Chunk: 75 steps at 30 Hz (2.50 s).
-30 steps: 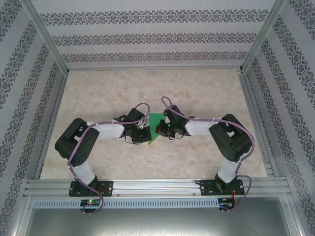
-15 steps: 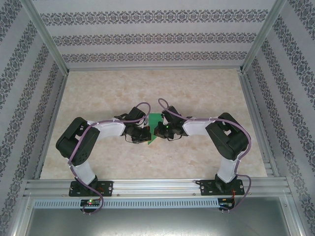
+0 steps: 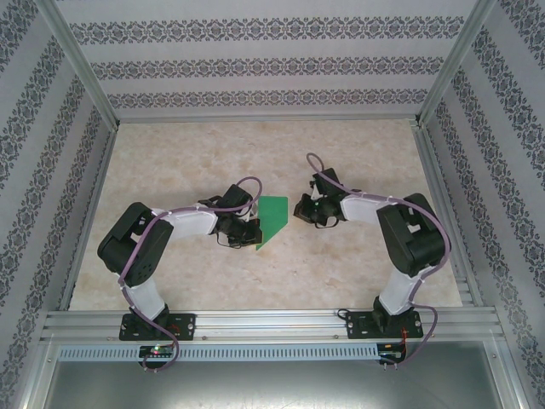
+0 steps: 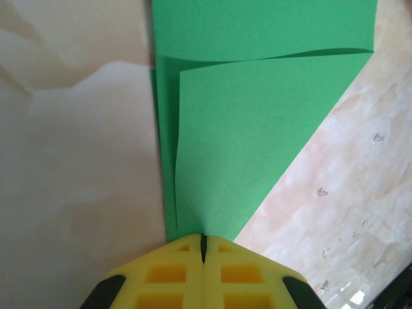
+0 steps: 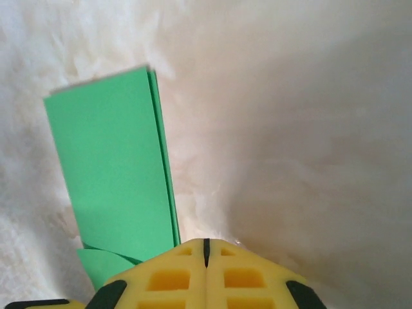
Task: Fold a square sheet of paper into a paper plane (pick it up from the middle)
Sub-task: Third fold the triangle at the center of the table, then fourth fold the wing at the center of the table.
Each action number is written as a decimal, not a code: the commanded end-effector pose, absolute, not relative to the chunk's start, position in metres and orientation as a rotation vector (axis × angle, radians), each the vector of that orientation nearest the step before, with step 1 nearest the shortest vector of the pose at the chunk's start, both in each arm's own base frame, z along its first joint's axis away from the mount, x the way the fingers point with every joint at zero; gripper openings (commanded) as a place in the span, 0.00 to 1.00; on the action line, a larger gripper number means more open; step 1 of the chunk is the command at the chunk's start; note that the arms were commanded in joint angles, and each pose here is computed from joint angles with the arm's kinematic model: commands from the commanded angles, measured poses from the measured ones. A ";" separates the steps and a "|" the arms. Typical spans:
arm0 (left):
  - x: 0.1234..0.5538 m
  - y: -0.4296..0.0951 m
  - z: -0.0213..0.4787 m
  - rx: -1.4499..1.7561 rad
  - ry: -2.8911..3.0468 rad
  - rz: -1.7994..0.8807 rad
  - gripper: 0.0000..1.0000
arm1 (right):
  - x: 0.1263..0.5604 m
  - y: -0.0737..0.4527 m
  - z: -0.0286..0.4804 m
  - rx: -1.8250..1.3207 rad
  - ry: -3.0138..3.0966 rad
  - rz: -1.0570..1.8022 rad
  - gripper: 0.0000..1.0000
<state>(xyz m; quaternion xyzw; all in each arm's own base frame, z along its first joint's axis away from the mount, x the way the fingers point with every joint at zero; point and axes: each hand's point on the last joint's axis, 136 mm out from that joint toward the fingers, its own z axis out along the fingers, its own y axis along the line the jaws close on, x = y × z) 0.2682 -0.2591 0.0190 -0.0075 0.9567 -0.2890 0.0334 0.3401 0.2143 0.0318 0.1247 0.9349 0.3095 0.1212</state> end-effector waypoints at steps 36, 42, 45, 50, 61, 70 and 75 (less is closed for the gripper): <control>0.321 -0.254 0.018 -0.028 2.882 -0.594 0.09 | 0.315 0.266 0.047 0.363 2.668 1.202 0.54; 0.318 -0.251 0.014 -0.035 2.893 -0.580 0.08 | 0.315 0.272 0.044 0.359 2.675 1.236 0.50; 0.318 -0.251 0.014 -0.037 2.893 -0.582 0.08 | 0.315 0.275 0.045 0.350 2.673 1.249 0.47; 0.318 -0.251 0.015 -0.039 2.890 -0.588 0.08 | 0.315 0.281 0.047 0.342 2.670 1.282 0.42; 0.319 -0.252 0.023 -0.042 2.871 -0.603 0.10 | 0.315 0.286 0.039 0.391 2.689 1.328 0.34; 0.327 -0.240 0.058 -0.129 2.795 -0.635 0.29 | 0.321 0.292 0.041 0.382 2.679 1.356 0.20; 0.329 -0.224 0.079 -0.164 2.734 -0.619 0.44 | 0.324 0.292 0.050 0.372 2.652 1.354 0.07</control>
